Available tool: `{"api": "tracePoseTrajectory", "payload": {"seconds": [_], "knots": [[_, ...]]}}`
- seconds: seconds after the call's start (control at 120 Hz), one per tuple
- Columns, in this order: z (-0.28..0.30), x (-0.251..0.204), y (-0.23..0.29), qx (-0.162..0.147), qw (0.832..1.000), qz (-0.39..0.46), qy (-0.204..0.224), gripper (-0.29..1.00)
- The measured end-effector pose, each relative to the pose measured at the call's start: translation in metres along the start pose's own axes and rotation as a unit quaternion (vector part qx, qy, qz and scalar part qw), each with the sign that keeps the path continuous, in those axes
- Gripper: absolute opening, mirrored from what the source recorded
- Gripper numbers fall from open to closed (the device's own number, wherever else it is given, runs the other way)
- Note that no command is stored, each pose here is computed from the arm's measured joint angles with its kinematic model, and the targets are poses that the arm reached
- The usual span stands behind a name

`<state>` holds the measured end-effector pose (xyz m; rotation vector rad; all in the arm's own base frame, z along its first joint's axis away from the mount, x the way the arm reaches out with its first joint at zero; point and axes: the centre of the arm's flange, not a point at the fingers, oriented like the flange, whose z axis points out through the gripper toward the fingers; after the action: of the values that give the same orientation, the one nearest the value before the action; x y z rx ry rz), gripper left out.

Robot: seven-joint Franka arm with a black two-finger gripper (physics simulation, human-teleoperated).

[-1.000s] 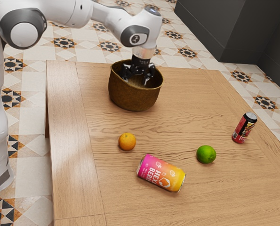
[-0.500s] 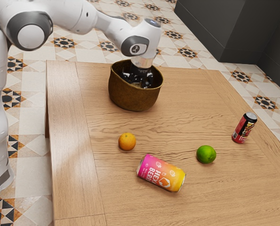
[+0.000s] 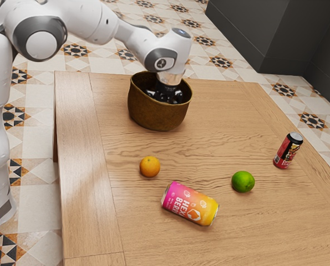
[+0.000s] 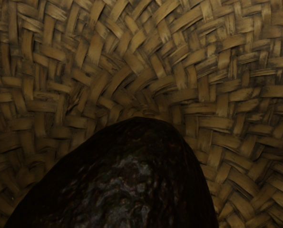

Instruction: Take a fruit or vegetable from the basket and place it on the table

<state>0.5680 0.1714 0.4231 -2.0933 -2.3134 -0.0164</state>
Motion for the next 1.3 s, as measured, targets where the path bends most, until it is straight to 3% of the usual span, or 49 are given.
{"api": "tracePoseTrajectory", "payload": {"seconds": [0.275,0.392,0.708,0.858,1.3], "knots": [[0.010,-0.010,0.001,0.004,1.000,0.003,-0.011,0.42],[-0.020,-0.012,-0.010,-0.006,1.000,0.002,-0.013,0.31],[-0.147,0.007,-0.054,-0.048,0.999,-0.010,-0.009,0.31],[-0.156,0.101,-0.106,-0.024,0.994,-0.100,-0.023,0.29],[-0.143,0.162,-0.149,0.021,0.988,-0.147,-0.048,0.28]]}}
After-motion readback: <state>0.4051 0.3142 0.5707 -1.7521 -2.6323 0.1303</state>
